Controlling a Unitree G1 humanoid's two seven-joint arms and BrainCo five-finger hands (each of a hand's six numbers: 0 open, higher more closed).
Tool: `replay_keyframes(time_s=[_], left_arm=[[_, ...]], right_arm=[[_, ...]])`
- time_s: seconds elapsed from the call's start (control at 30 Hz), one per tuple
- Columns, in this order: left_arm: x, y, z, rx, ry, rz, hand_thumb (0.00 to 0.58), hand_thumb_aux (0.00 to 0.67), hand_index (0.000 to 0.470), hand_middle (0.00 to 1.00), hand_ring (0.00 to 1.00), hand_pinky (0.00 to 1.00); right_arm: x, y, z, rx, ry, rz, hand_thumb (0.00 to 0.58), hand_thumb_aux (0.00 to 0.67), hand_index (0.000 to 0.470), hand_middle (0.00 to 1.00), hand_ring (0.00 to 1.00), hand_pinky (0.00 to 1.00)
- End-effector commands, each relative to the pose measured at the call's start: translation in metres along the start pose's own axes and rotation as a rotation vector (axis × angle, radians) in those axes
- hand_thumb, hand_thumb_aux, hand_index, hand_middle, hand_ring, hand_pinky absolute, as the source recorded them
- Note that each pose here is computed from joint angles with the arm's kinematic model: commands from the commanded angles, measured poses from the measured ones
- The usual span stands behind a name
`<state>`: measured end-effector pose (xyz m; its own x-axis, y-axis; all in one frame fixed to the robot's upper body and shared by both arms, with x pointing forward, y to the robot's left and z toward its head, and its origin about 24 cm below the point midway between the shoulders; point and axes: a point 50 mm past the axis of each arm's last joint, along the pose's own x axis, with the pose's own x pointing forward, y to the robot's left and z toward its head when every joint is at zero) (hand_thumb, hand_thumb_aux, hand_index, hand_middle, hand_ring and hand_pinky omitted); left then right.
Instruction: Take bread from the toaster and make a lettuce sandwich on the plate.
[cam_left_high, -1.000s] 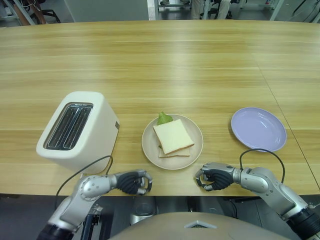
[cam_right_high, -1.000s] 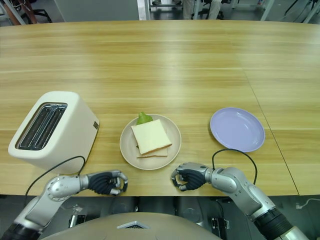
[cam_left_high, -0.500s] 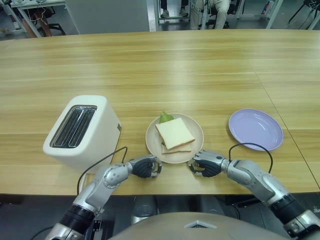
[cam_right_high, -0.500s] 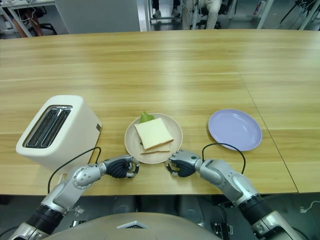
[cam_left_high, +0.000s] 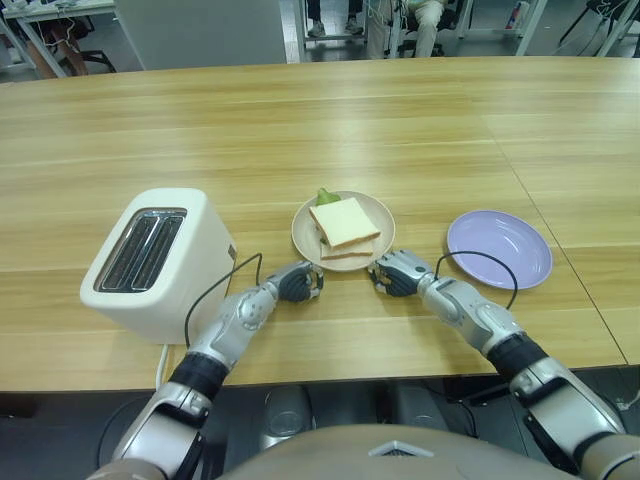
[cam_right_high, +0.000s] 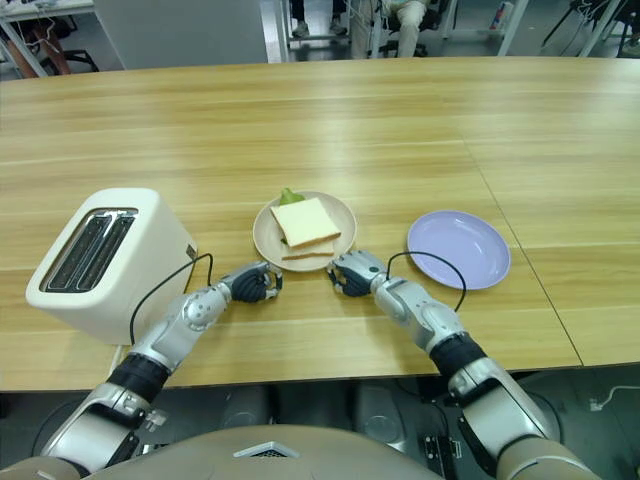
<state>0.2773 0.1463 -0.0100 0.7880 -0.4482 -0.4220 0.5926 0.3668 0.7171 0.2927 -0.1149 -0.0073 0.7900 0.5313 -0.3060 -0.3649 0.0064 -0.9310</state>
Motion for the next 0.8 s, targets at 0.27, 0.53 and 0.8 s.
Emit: replay_keyframes(time_s=[0.27, 0.53, 0.8], left_arm=[[0.042, 0.035, 0.003, 0.044, 0.101, 0.085, 0.58, 0.67, 0.46, 1.0, 1.0, 1.0], [0.057, 0.07, 0.025, 0.038, 0.041, 0.368, 0.58, 0.67, 0.46, 1.0, 1.0, 1.0], [0.035, 0.09, 0.034, 0.023, -0.13, 0.654, 0.514, 0.444, 0.305, 0.65, 0.65, 0.65]], right_arm=[[0.039, -0.033, -0.019, -0.014, 0.218, -0.142, 0.58, 0.67, 0.46, 1.0, 1.0, 1.0], [0.048, -0.059, -0.014, 0.003, 0.272, -0.395, 0.58, 0.67, 0.46, 1.0, 1.0, 1.0], [0.036, -0.08, -0.018, 0.011, 0.247, -0.665, 0.58, 0.67, 0.46, 1.0, 1.0, 1.0]])
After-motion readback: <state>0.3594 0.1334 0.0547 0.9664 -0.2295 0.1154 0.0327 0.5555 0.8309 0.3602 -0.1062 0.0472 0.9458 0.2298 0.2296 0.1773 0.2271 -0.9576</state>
